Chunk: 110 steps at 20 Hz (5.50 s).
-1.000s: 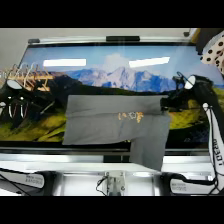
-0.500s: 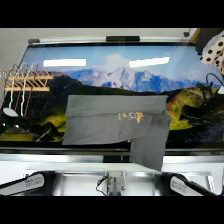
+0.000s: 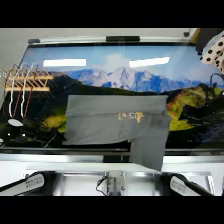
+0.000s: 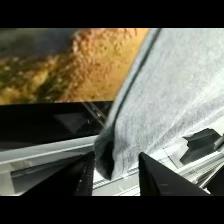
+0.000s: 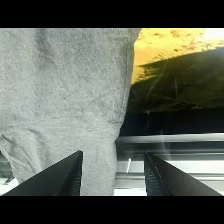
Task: Fold the shirts.
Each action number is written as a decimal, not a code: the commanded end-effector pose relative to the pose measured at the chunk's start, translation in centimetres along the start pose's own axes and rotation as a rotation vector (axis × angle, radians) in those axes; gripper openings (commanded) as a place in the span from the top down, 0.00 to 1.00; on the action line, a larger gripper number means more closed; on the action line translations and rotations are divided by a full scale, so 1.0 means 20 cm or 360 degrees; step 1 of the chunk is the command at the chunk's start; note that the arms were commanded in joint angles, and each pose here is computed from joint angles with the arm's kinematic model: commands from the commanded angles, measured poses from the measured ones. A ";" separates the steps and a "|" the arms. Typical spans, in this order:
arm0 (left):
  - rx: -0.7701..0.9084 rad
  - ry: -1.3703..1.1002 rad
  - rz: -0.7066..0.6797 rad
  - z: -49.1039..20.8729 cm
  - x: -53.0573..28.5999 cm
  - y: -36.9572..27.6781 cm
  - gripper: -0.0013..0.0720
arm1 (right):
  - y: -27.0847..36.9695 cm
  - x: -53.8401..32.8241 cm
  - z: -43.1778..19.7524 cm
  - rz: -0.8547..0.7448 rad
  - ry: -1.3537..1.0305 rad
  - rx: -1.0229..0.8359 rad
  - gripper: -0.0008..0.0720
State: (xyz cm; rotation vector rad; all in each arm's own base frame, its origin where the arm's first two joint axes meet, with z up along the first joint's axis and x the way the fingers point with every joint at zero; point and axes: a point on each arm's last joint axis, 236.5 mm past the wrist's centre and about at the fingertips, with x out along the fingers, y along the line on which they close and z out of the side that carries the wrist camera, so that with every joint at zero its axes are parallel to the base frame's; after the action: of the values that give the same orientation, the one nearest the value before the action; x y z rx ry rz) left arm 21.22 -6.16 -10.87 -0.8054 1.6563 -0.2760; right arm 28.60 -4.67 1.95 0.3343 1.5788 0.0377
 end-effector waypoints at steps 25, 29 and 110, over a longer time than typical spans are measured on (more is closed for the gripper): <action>0.0034 -0.0061 -0.0036 0.03 0.01 -0.02 0.94 | 0.13 0.75 -0.52 0.0233 0.0369 0.0020 0.91; 0.0296 -0.0144 -0.0039 0.12 -0.09 -0.10 0.94 | 0.27 0.58 -0.37 0.0381 0.0182 -0.0154 0.91; 0.1167 -0.0340 -0.0025 0.51 -0.09 -1.66 0.95 | 1.24 -0.44 0.25 0.0804 -0.0616 -0.0430 0.91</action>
State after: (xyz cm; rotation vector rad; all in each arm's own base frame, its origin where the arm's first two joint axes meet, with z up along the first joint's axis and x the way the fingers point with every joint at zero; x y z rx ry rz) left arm 41.09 -35.84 5.21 -0.4771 1.2453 -0.9174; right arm 35.44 12.14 17.26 0.5098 1.1026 0.4999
